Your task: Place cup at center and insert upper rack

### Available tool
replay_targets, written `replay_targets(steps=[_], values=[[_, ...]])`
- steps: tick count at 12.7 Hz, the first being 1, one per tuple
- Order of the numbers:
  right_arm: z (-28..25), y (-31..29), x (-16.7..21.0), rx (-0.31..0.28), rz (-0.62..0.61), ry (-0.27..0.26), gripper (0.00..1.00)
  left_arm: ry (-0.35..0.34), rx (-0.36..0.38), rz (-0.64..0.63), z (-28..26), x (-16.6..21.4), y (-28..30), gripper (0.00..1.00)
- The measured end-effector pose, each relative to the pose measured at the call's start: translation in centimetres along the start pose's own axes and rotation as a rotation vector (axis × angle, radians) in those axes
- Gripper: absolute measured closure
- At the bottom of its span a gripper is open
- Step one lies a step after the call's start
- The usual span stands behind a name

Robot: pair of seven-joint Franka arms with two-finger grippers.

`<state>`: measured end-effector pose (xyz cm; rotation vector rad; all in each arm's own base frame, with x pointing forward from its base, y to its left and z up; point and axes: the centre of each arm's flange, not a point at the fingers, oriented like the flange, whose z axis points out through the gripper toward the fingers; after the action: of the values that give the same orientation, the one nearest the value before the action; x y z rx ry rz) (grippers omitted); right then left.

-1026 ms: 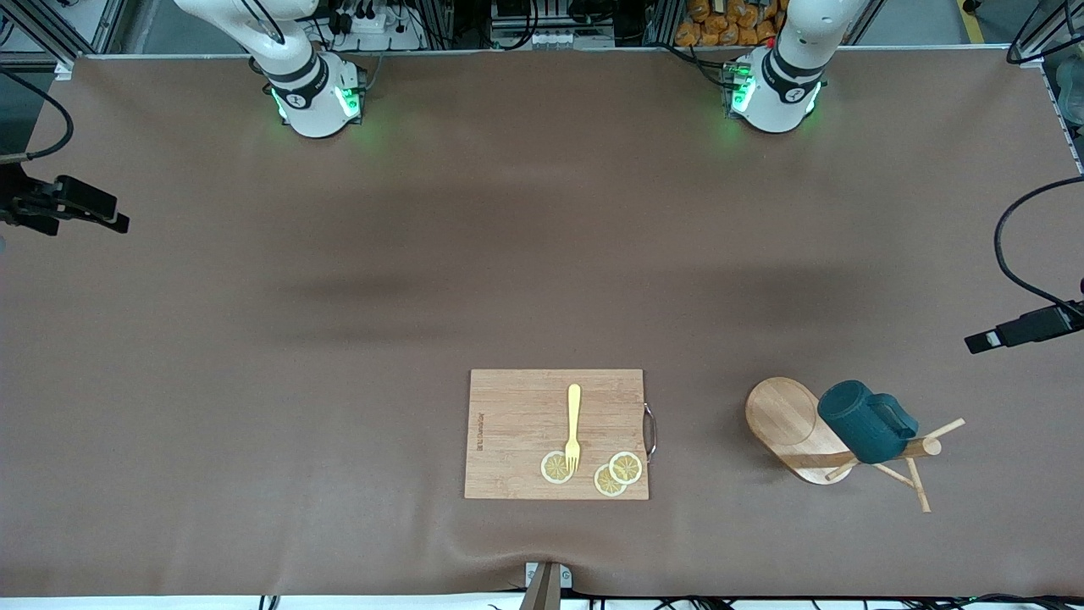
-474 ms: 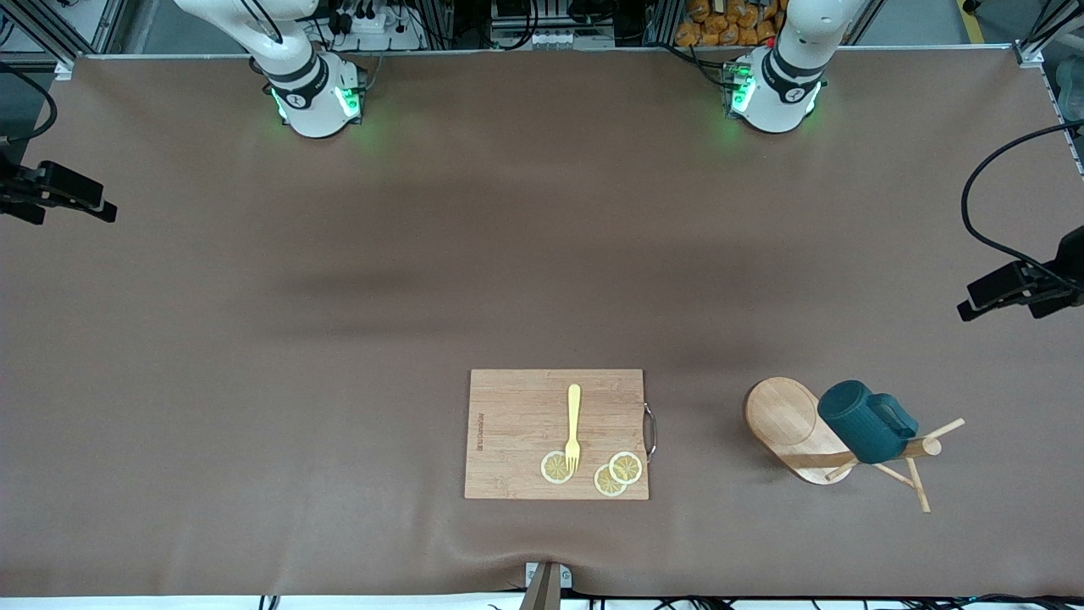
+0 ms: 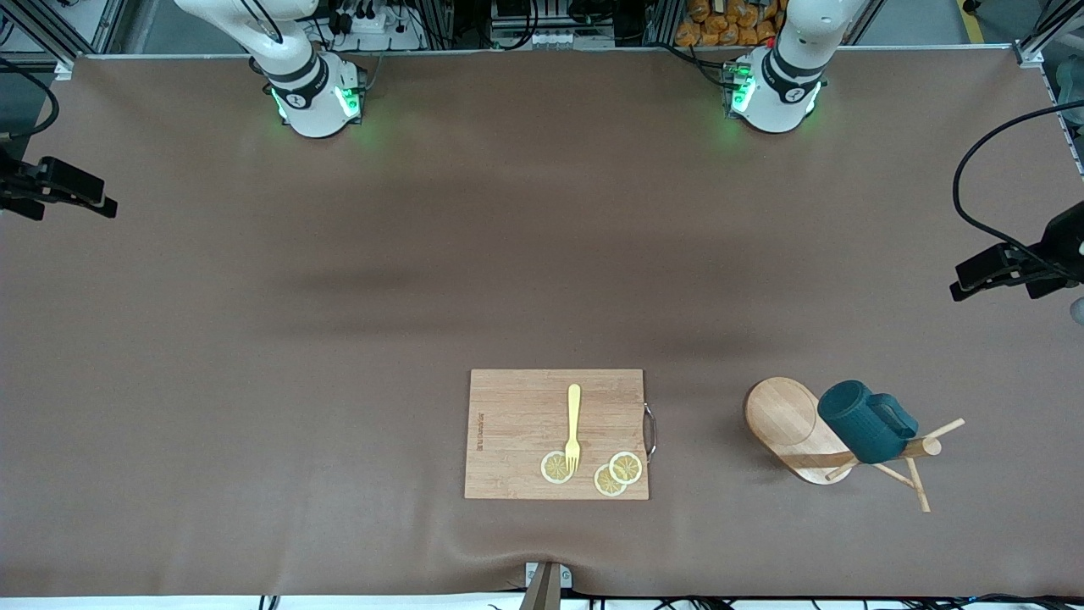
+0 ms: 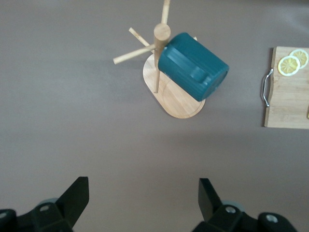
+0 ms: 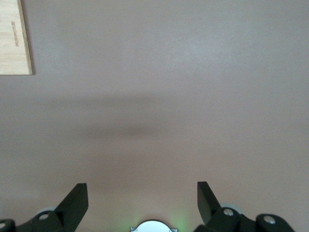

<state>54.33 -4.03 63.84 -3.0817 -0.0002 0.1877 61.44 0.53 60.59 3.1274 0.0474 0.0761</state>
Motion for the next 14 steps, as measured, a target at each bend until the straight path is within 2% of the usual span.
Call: replay_targets(steps=[5, 14], values=[[-1.5, -0.2, -1.0, -0.011, -0.003, -0.012, 0.0, -0.009, 0.059, 0.041, -2.4, -2.1, 3.3, 0.0], [-1.5, -0.9, -1.0, -0.018, -0.015, -0.018, 0.0, -0.053, 0.076, 0.044, -1.6, -2.6, 6.2, 0.0]])
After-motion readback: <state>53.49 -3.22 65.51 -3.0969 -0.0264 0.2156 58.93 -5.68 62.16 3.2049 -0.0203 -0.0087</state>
